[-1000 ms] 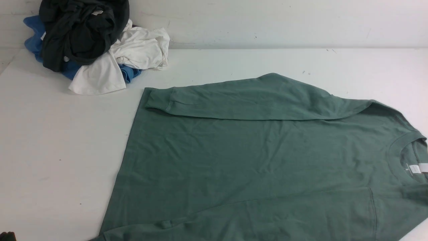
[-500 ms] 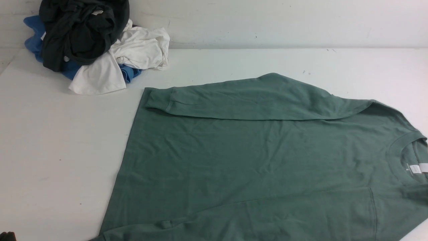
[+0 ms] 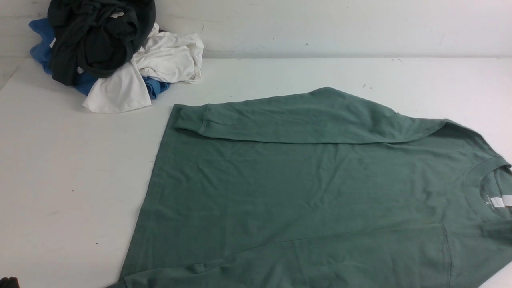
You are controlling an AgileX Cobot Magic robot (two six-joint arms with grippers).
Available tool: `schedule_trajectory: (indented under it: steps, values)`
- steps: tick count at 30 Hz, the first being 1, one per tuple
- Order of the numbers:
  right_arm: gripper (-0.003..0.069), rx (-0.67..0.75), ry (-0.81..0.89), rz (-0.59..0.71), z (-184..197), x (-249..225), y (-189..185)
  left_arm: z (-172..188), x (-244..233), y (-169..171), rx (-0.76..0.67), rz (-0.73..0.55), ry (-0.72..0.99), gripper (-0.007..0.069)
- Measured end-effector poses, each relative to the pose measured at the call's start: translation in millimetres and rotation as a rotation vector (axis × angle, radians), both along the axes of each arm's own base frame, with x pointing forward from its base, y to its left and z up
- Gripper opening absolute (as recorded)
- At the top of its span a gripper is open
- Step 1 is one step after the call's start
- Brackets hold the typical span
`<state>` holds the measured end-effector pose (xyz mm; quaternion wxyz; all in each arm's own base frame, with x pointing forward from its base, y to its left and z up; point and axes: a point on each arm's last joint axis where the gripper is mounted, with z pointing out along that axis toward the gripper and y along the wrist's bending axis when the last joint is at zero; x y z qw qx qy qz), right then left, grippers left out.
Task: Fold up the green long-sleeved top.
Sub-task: Use the left arm to clamp the cuff closest to it
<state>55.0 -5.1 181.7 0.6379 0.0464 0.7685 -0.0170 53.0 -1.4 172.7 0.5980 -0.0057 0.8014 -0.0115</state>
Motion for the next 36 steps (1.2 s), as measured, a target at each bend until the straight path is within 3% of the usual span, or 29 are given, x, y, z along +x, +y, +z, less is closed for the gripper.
schedule_trajectory:
  steps: [22,26,27,31,36]
  values:
    - [-0.0015,0.001,0.000,0.000,0,0,0,2,1,1,0.056,-0.001,-0.028,-0.0007]
    - [-0.0015,0.090,-0.006,-0.004,0,0,1,8,2,-3,-0.215,0.024,-0.087,-0.0007]
    - [-0.0015,0.221,-0.014,-0.007,0,0,3,10,2,-5,-0.448,0.045,-0.100,-0.0007]
    - [-0.0015,0.611,-0.031,-0.017,1,0,9,15,2,-10,-0.911,0.081,-0.094,-0.0007]
    - [-0.0015,1.051,-0.039,-0.018,4,1,16,17,2,-12,-1.072,0.085,-0.087,-0.0007]
